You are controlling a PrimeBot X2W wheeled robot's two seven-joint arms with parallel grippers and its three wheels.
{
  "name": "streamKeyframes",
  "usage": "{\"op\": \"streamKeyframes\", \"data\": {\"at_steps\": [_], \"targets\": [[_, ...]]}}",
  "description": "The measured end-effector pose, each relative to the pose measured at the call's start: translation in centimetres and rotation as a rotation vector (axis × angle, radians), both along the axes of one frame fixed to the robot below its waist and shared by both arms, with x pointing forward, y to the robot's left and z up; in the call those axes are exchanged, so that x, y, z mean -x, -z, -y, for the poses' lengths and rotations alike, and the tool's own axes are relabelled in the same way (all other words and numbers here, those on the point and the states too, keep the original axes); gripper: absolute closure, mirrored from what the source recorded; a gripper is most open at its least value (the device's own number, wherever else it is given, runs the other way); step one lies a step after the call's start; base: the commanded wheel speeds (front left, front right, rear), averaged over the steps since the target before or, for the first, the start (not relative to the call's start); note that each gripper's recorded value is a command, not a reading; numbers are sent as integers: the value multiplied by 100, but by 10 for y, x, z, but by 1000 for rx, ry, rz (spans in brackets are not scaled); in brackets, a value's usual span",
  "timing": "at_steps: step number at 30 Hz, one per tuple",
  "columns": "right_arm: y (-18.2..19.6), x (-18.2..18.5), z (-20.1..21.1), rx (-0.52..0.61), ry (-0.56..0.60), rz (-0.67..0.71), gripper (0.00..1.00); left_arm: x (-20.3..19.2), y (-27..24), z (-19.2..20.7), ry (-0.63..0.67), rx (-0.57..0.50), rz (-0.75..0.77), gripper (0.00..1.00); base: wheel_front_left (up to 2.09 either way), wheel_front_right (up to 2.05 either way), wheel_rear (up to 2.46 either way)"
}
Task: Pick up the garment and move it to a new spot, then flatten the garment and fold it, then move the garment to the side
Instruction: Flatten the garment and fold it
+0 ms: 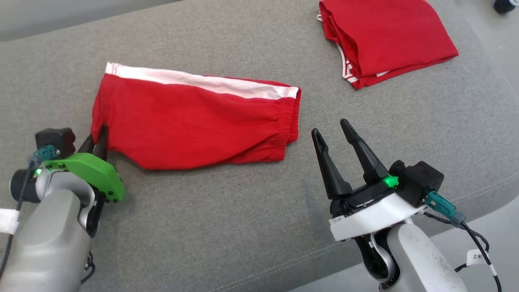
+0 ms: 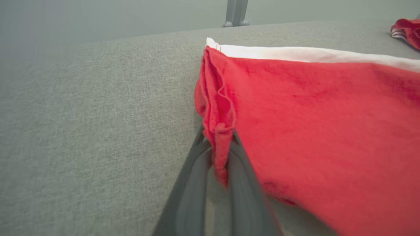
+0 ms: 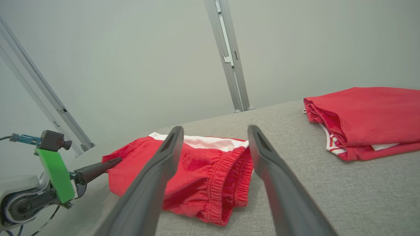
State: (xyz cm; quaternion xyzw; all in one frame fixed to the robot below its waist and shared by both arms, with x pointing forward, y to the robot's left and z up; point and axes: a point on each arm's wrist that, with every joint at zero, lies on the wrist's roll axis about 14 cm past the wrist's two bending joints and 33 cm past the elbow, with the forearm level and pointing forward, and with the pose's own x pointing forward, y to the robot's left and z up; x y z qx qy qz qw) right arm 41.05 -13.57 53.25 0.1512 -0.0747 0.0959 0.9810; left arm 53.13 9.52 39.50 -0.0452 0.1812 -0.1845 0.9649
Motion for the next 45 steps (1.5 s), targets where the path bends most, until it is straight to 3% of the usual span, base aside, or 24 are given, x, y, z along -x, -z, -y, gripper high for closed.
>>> {"op": "streamKeyframes", "data": {"at_steps": [11, 26, 27, 28, 38, 45], "targets": [[-6, 7, -24, -25, -66, 15, 0, 45, -16, -18, -123, 84, 34, 100, 0, 0, 0], [-16, 8, -54, -30, -153, 44, 0, 95, -14, -40, -226, 107, 42, 100, 0, 0, 0], [-17, 9, -55, -29, -156, 44, 0, 96, -14, -41, -228, 101, 43, 66, 0, 0, 0], [-16, 9, -55, -29, -158, 43, 0, 96, -15, -43, -228, 94, 49, 0, 0, 0, 0], [-17, 11, -52, -7, -147, 48, 0, 90, -59, -57, -284, 88, 217, 0, 0, 0, 0], [-20, 16, -47, 36, -130, 61, 0, 107, -91, -75, -347, 65, 342, 0, 0, 0, 0]]}}
